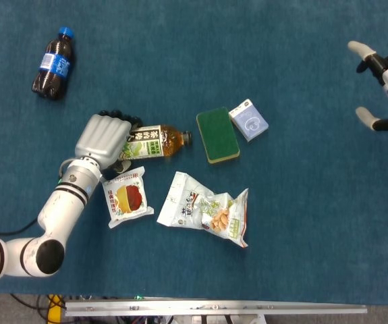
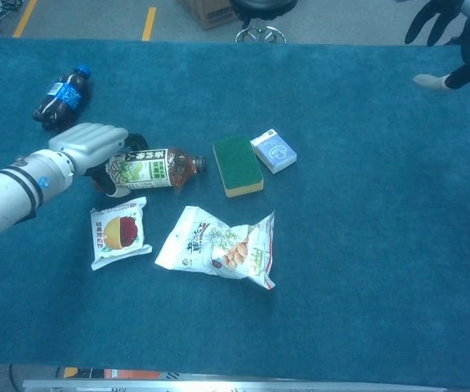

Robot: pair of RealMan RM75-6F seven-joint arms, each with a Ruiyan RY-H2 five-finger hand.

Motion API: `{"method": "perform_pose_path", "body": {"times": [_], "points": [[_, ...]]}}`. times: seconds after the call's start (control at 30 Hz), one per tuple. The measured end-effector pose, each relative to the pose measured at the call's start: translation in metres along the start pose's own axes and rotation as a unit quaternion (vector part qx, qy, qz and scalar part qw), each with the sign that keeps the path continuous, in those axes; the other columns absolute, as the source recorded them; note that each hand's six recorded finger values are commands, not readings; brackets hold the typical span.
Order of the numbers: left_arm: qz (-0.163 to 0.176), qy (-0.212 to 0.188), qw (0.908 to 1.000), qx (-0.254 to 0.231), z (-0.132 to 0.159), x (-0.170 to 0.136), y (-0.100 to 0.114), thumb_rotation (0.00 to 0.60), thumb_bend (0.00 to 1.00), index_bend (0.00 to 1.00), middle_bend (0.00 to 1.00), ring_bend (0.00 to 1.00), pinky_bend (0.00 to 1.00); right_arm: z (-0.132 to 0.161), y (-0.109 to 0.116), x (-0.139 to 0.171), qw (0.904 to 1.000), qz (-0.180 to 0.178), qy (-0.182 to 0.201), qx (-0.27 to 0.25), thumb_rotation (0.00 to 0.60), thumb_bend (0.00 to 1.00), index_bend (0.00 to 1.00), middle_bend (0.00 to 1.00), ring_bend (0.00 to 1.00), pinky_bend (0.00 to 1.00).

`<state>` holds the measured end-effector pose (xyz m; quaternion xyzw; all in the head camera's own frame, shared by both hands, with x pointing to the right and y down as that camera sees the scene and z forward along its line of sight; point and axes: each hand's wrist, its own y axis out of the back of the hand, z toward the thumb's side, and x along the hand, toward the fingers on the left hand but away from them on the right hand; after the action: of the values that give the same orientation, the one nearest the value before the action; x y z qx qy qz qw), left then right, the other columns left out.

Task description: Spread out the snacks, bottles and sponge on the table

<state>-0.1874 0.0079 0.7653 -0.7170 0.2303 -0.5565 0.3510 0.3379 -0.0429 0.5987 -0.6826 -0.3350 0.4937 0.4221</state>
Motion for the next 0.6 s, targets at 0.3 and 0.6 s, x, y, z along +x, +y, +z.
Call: {"method": "perform_pose_path", "body": {"times": [0.3, 0.6], "points": [[0.030, 0.004, 0.9993, -0.021, -0.009, 0.002, 0.006, 0.600, 0.24, 0.46, 0.52, 0.40, 0.39, -0.004, -0.002, 0.002, 1.0000, 0.003, -0.005, -0.007, 0.600, 0.24, 0.12, 0.37, 0.36, 0.58], [0.052, 0.019, 0.9976, -0.041, -0.020, 0.013, 0.027, 0.600, 0.24, 0.45, 0.52, 0.40, 0.41, -0.006, -0.002, 0.004, 0.9999, 0.003, -0.008, -0.007, 0.600, 0.24, 0.12, 0.37, 0.36, 0.58]]}}
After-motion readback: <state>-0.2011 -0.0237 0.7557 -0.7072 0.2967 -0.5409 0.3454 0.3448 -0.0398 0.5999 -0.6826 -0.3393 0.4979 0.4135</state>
